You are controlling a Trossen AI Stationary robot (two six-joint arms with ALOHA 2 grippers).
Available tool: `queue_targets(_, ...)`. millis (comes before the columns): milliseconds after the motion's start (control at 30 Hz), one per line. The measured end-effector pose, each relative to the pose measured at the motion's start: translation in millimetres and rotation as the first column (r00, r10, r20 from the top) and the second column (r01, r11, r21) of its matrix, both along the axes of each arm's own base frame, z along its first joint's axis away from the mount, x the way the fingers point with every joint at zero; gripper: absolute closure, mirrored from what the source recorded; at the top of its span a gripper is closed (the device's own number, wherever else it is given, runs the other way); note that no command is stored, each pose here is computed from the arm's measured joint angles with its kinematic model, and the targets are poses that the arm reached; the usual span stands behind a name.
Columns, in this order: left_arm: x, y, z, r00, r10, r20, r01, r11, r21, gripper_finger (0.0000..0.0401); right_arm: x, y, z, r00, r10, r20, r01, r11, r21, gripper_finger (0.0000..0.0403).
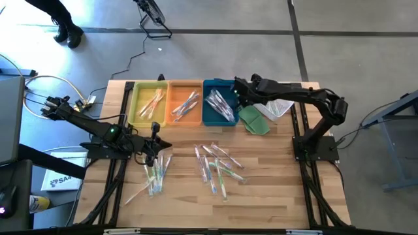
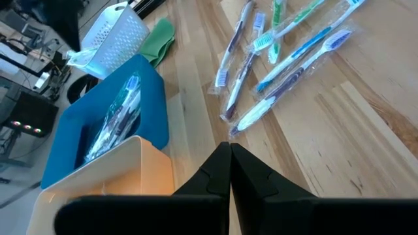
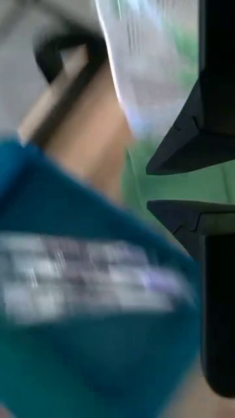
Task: Pick & Place Toothbrushes
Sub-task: Put the green toothbrush into the white bin
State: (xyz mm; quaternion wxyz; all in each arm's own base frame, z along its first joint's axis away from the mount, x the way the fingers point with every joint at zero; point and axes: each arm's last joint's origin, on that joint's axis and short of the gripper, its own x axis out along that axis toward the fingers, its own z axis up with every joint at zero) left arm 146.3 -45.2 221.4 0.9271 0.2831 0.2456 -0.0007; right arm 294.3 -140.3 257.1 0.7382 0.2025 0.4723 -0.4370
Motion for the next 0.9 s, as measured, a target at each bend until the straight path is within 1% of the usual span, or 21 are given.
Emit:
queue_targets(100,0,0,0,1.000,0.000,0.000,0.000,1.000,0.000,0.0398,10,18,0,0.995,0.050,0.091,-0.061,0.991,0.121,0.0344)
queue_targets(233,0,0,0,1.000,0.000,0.000,0.000,1.000,0.000,0.0398,21,44,0,0.980,0.080,0.182,-0.129,0.952,0.276,0.0347)
queue_targets(367,0,0,0,1.000,0.000,0.000,0.000,1.000,0.000,0.0398,32,74,2,0.962,0.097,0.255,-0.187,0.914,0.359,0.0347)
queue_targets(467,0,0,0,1.000,0.000,0.000,0.000,1.000,0.000,0.0398,39,97,3,0.945,0.123,0.303,-0.238,0.893,0.381,0.0347)
queue_targets(567,0,0,0,1.000,0.000,0.000,0.000,1.000,0.000,0.0398,45,123,5,0.930,0.132,0.344,-0.268,0.882,0.387,0.0354)
queue_targets(667,0,0,0,1.000,0.000,0.000,0.000,1.000,0.000,0.0398,48,147,7,0.922,0.124,0.366,-0.270,0.884,0.382,0.0368)
queue_targets(767,0,0,0,1.000,0.000,0.000,0.000,1.000,0.000,0.0398,47,169,7,0.922,0.116,0.369,-0.261,0.891,0.371,0.0391)
queue_targets(900,0,0,0,1.000,0.000,0.000,0.000,1.000,0.000,0.0398,44,189,7,0.922,0.081,0.377,-0.223,0.910,0.350,0.0399)
